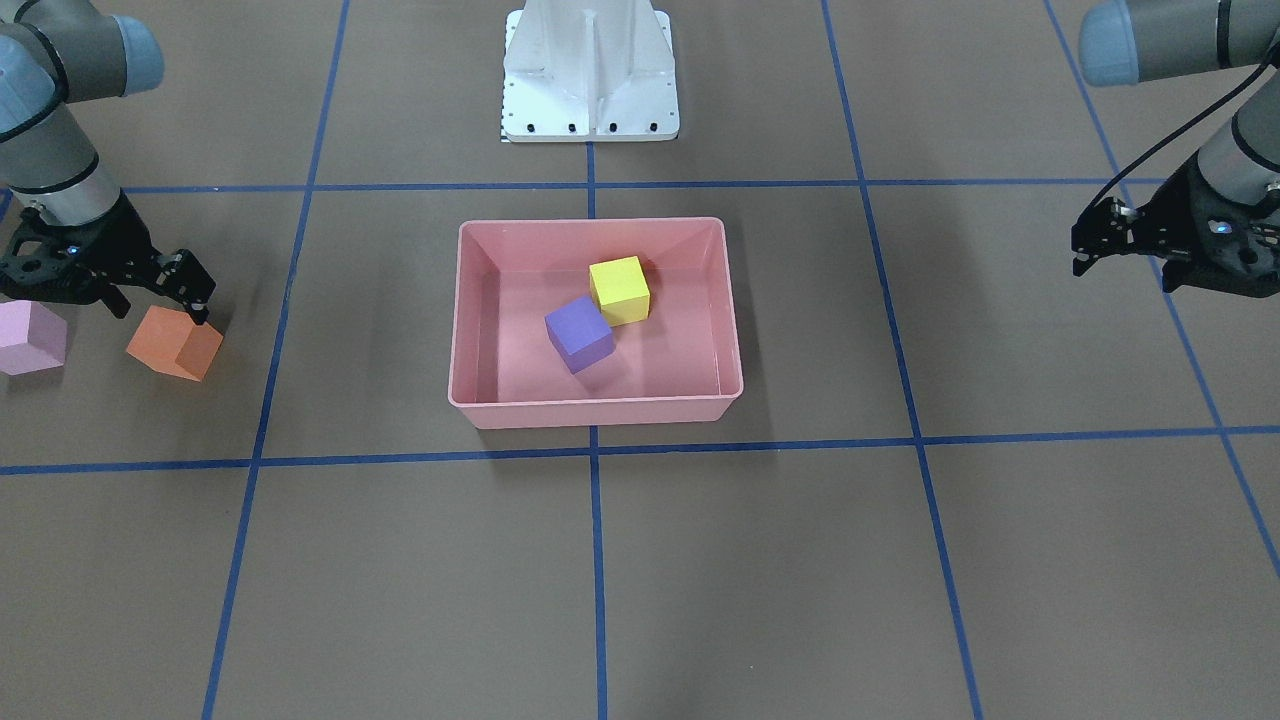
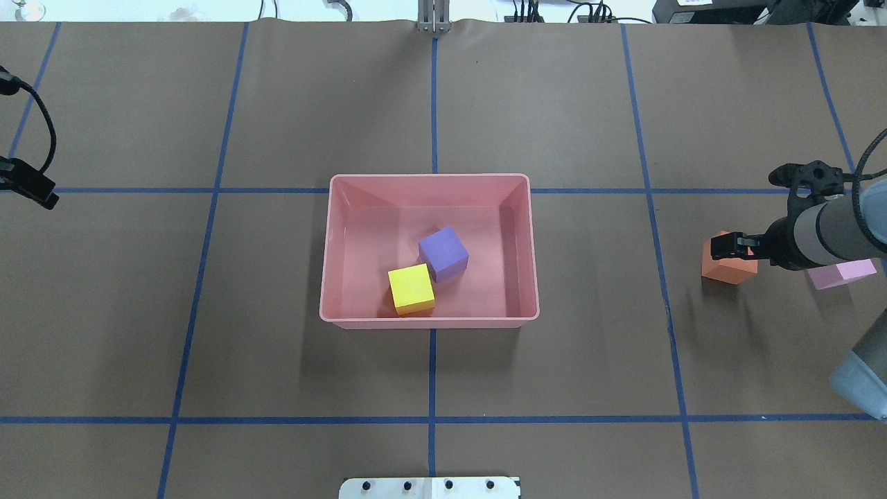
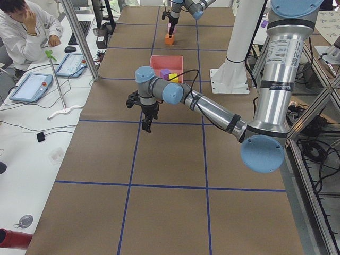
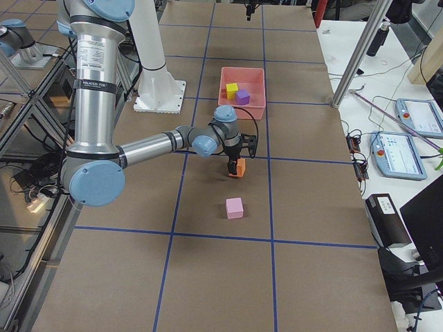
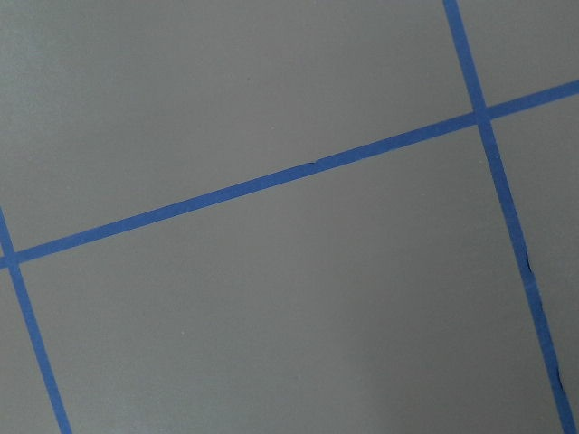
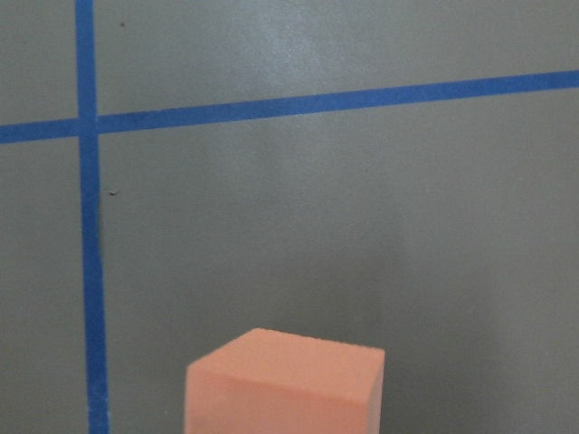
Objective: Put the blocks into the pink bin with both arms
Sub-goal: 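Lower the right gripper onto the orange cube and grasp it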
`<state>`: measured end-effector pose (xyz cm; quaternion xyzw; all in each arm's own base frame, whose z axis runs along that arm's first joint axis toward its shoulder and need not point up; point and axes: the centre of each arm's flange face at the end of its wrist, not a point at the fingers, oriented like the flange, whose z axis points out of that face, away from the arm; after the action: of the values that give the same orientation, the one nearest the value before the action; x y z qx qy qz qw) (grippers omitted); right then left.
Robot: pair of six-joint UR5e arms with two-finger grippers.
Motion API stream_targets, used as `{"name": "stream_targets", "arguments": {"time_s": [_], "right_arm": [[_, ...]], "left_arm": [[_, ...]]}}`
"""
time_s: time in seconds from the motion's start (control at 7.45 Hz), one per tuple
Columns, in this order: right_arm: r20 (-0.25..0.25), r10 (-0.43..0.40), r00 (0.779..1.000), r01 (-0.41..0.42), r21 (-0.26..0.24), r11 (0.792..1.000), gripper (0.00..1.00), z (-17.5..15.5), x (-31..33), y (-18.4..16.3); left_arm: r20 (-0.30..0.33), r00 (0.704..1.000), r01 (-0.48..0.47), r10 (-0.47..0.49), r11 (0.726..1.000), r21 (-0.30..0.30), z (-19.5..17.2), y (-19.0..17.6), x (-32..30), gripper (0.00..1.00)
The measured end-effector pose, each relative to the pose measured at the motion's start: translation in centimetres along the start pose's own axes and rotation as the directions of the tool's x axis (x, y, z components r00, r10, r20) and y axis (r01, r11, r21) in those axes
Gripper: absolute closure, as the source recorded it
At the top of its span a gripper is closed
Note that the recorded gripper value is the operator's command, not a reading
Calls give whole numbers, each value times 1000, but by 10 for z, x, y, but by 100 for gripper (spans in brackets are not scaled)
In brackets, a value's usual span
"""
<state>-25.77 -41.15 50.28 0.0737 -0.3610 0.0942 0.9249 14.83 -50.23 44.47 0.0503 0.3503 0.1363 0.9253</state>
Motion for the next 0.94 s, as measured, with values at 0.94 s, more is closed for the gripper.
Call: {"name": "stream_targets", "arguments": {"time_s": [0.94], "right_arm": [[-33, -7, 999, 7, -6, 1000, 0, 25, -1, -4]], "left_arm": [[0, 1000, 1, -1, 1000, -4, 2, 0, 0, 0]]}}
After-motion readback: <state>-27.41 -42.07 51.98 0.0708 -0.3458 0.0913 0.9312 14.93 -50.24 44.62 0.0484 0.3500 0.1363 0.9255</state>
